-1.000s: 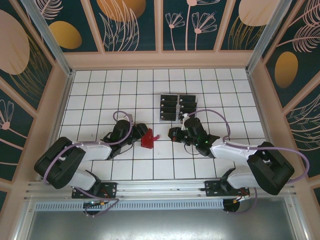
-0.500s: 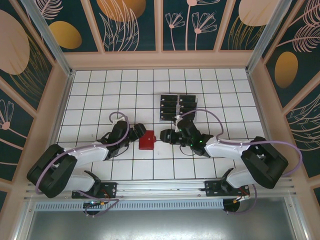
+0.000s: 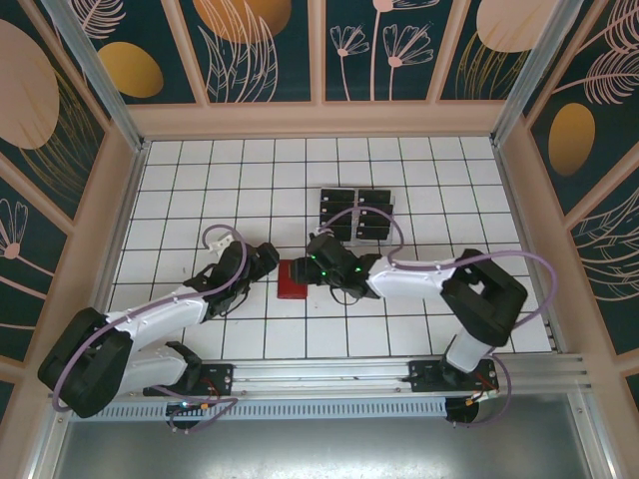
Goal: Put the credit cards into the card holder
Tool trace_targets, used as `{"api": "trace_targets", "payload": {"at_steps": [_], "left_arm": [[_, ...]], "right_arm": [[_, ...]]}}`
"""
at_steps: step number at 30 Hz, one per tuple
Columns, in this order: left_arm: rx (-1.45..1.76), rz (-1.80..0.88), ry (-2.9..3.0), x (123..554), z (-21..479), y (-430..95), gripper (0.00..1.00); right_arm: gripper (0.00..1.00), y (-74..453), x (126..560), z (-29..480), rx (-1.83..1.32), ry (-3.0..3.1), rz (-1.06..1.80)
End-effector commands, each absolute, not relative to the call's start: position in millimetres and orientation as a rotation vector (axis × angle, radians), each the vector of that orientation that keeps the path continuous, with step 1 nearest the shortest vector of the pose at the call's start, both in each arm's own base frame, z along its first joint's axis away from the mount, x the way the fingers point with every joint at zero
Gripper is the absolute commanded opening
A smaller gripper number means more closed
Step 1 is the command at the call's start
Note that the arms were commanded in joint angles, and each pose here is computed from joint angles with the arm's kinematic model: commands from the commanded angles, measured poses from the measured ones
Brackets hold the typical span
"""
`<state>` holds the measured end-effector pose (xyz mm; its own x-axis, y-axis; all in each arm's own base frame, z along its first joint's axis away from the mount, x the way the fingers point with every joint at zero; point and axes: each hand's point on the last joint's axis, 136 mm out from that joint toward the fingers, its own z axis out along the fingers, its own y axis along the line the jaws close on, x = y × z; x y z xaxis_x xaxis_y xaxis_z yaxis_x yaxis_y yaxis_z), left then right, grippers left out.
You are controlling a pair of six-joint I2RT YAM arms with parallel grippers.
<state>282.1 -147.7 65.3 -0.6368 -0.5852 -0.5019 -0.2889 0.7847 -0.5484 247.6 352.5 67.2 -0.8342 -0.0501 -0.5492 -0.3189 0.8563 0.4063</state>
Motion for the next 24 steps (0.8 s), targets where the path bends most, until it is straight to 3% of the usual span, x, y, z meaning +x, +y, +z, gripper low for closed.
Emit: {"api": "trace_targets", "payload": {"at_steps": [1, 3, 7, 12, 14, 24], "left_arm": [[-0.669, -0.538, 2.249, 286.3, 77.0, -143.9, 0.98], [-0.663, -0.543, 2.252, 286.7, 77.6, -145.2, 0.99], [-0.634, -0.545, 2.265, 287.8, 77.8, -148.9, 0.98], [-0.585, -0.543, 2.29, 292.5, 77.7, -156.7, 0.99], [-0.563, -0.545, 2.299, 294.2, 78.0, -159.8, 0.99], [-0.407, -0.598, 2.36, 299.9, 87.4, -184.4, 0.98]], "right_arm": [[0.7, 337.3, 256.1, 48.6, -0.295, 2.528, 0.421], [0.66, 333.2, 257.5, 39.8, -0.29, 2.544, 0.371], [0.49, 329.6, 256.4, 34.8, -0.275, 2.551, 0.365], [0.1, 330.2, 255.9, 41.6, -0.271, 2.53, 0.406], [0.0, 332.1, 254.7, 45.7, -0.274, 2.521, 0.441], [0.0, 335.4, 257.0, 105.4, -0.233, 2.4, 0.689]]}}
